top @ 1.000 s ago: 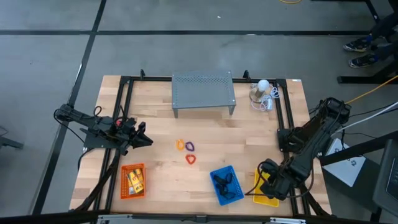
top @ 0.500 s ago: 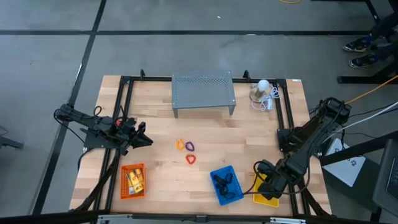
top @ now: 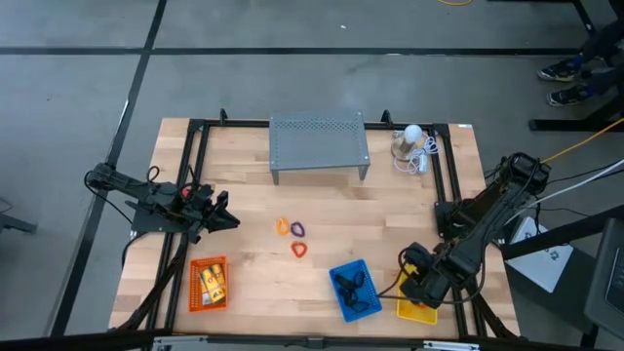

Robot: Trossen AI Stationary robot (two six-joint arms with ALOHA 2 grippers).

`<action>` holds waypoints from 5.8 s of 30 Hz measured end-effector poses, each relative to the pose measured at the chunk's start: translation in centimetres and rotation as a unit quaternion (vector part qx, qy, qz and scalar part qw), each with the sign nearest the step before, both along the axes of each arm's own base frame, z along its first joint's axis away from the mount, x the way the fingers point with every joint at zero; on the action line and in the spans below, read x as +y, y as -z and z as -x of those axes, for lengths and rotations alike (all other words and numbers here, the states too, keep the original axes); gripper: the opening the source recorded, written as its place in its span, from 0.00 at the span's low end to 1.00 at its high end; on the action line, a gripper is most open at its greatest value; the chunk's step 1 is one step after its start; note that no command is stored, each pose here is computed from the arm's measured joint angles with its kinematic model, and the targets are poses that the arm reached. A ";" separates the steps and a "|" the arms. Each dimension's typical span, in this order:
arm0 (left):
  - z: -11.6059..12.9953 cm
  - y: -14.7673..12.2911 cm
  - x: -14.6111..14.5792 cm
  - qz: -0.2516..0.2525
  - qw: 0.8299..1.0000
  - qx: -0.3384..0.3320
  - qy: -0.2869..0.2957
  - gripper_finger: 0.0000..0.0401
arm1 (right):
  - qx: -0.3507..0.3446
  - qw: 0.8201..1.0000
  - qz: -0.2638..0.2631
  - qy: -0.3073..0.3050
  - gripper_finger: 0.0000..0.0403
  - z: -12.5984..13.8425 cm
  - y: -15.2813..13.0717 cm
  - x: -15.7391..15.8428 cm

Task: Pick & Place Office Desk Supplies
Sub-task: Put the orange spring keychain into the yellow bin

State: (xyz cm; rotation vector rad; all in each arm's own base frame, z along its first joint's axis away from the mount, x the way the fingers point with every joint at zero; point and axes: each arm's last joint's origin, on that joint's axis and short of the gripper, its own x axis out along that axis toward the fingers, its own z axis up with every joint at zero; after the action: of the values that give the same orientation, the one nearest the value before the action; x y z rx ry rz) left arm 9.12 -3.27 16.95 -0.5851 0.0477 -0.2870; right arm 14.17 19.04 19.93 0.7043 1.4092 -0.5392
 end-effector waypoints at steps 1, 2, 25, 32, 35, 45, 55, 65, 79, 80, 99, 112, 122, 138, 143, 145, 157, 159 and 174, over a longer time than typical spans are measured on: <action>0.0 0.0 0.0 0.000 1.000 0.000 0.000 0.14 | -0.015 1.000 0.015 0.003 0.42 -0.1 0.0 -0.1; 0.0 0.0 0.0 0.000 1.000 0.000 0.000 0.14 | -0.033 0.999 0.030 0.006 0.45 -0.2 0.0 -0.2; 0.0 0.0 0.0 0.000 1.000 0.000 0.000 0.14 | -0.452 0.879 0.122 -0.093 0.45 -8.5 -2.1 1.8; 0.0 0.0 0.0 0.000 1.000 0.000 0.000 0.14 | -0.466 0.872 0.124 -0.082 0.45 -11.9 -2.5 0.6; 0.0 0.0 0.0 0.000 1.000 0.000 0.000 0.14 | -0.451 0.883 0.107 -0.065 0.45 -14.2 -2.1 -1.2; 0.0 0.0 0.0 0.000 1.000 0.000 0.000 0.14 | -0.338 0.933 0.115 -0.053 0.45 -23.1 2.3 -8.0; 0.0 0.0 0.0 0.000 1.000 0.000 0.000 0.14 | -0.187 0.965 0.132 -0.130 0.45 -28.8 5.3 -6.9; 0.0 0.0 0.0 0.000 1.000 0.000 0.000 0.14 | -0.160 0.968 0.160 -0.113 0.45 -29.6 5.8 -6.2; 0.0 0.0 0.0 0.000 1.000 0.000 0.000 0.14 | -0.134 0.980 0.127 -0.077 0.45 -29.8 6.0 -8.1; 0.0 0.0 0.0 0.000 1.000 0.000 0.000 0.14 | -0.134 0.981 0.123 -0.072 0.45 -29.8 6.0 -8.2; 0.0 0.0 0.0 0.000 1.000 0.000 0.000 0.14 | -0.156 0.983 0.075 -0.057 0.45 -30.3 6.3 -7.7; 0.0 0.0 0.0 0.000 1.000 0.000 0.000 0.14 | -0.131 0.978 0.142 -0.078 0.34 -30.0 8.1 -7.0; 0.0 0.0 0.0 0.000 1.000 0.000 0.000 0.14 | -0.116 0.975 0.153 -0.111 0.04 -29.8 8.1 -7.1; 0.0 0.0 0.0 0.000 1.000 0.000 0.000 0.14 | -0.188 0.962 0.159 -0.119 0.02 -26.8 -1.1 -5.4; 0.0 0.0 0.0 0.000 1.000 0.000 0.000 0.14 | -0.251 0.947 0.169 -0.112 0.02 -24.4 -6.7 -4.6; 0.0 0.0 0.0 0.000 1.000 0.000 0.000 0.14 | -0.240 0.948 0.180 -0.109 0.02 -22.8 -8.1 -4.4; 0.0 0.0 0.0 -0.001 1.000 0.002 0.000 0.14 | -0.072 0.969 0.237 0.016 0.02 -10.3 -12.0 -1.7; 0.0 0.0 0.0 -0.001 1.000 0.002 0.000 0.14 | -0.075 0.974 0.212 0.018 0.02 -9.4 -11.6 -0.2; 0.0 0.0 0.0 -0.001 1.000 0.002 0.000 0.14 | -0.033 0.985 0.137 0.104 0.02 -1.4 -9.4 8.2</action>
State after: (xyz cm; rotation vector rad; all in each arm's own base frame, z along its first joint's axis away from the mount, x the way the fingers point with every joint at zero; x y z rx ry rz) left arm 9.15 -3.28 16.93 -0.5841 0.0519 -0.2854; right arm 15.62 27.24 29.35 0.6427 1.1767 -0.8480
